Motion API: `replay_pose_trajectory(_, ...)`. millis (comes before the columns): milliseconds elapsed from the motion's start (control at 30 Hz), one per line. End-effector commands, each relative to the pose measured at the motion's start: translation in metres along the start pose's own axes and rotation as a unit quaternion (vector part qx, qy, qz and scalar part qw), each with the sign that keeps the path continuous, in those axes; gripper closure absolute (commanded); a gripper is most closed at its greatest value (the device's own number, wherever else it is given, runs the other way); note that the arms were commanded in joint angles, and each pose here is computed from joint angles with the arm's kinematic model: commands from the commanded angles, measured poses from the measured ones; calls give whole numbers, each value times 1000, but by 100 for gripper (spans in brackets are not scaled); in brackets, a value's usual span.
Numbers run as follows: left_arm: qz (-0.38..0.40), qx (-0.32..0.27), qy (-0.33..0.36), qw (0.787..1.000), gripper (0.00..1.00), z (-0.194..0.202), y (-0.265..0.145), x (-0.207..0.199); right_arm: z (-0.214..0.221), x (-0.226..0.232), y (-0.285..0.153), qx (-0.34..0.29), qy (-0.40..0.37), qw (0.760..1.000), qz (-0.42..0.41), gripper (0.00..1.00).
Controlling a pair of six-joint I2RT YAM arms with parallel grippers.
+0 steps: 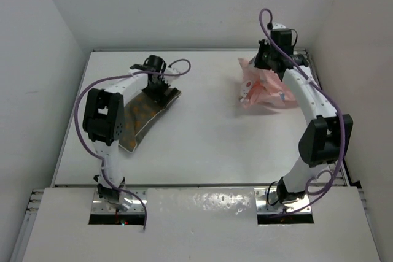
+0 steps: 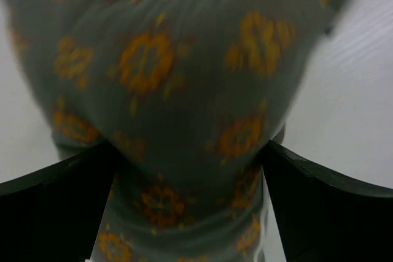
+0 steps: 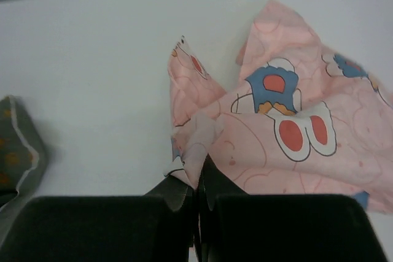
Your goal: Put the pillow into the pillowcase
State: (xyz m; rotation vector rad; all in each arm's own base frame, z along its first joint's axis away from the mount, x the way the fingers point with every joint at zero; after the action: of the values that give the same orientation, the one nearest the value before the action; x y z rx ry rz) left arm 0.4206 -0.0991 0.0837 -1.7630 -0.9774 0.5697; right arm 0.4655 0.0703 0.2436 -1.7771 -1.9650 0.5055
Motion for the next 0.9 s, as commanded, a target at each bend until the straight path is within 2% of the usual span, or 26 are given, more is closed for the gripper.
replay_pose_trajectory(0, -27, 32, 16, 999, 0, 25, 29, 4, 35, 9, 15, 58, 9, 998, -11, 100)
replay_pose_trajectory(67, -20, 51, 11, 998, 0, 43, 42, -3, 50, 12, 24, 77, 13, 997, -12, 100)
replay_pose_trajectory(133, 0, 59, 10, 998, 24, 52, 49, -10, 60, 16, 30, 86, 15, 996, -14, 100)
replay_pose_trajectory(167, 9, 61, 10, 998, 58, 53, 50, -14, 67, 19, 35, 94, 12, 995, -16, 100)
replay_pose_trajectory(200, 23, 60, 11, 998, 84, 53, 50, -19, 71, 21, 37, 99, 11, 995, -17, 100)
replay_pose_trajectory(233, 21, 53, 9, 998, 100, 46, 46, -18, 74, 23, 39, 104, 13, 994, -19, 100)
replay_pose_trajectory(267, 23, 51, 11, 998, 100, 43, 40, -20, 75, 25, 41, 105, 14, 994, -21, 100)
replay_pose_trajectory(367, 42, -8, 49, 998, 100, 9, 1, -32, 81, 27, 52, 112, 23, 993, -19, 100)
replay_pose_trajectory(400, 52, -53, 88, 993, 100, -12, -27, -48, 81, 31, 57, 115, 33, 992, -29, 100)
replay_pose_trajectory(467, 79, -107, 147, 980, 100, -33, -62, -75, 78, 35, 62, 110, 42, 992, -34, 100)
replay_pose_trajectory(500, 88, -152, 186, 967, 100, -47, -93, -99, 81, 37, 67, 116, 51, 991, -36, 100)
replay_pose_trajectory(567, 129, -182, 221, 949, 100, -64, -124, -127, 78, 47, 71, 114, 55, 991, -51, 100)
replay_pose_trajectory(633, 170, -160, 234, 944, 100, -61, -125, -156, 82, 55, 75, 120, 60, 989, -62, 100)
replay_pose_trajectory(733, 184, -151, 272, 932, 100, -55, -114, -189, 85, 72, 76, 121, 52, 988, -80, 100)
replay_pose_trajectory(867, 170, -124, 279, 937, 100, -53, -72, -207, 87, 91, 70, 121, 44, 986, -107, 100)
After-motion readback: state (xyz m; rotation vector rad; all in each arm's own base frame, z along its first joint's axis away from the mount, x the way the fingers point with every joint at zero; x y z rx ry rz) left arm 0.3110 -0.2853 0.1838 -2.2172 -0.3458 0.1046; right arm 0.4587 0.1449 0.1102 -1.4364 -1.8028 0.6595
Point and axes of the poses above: each gripper's point midway between its finger pads, its own y axis out along the fingers, its own x axis along the line the jaws close on, z = x × y, the point moved 2 cm from there along -y, back along the fingers, and after that the axes turned 9 degrees about -y, right-handed, at the moved point
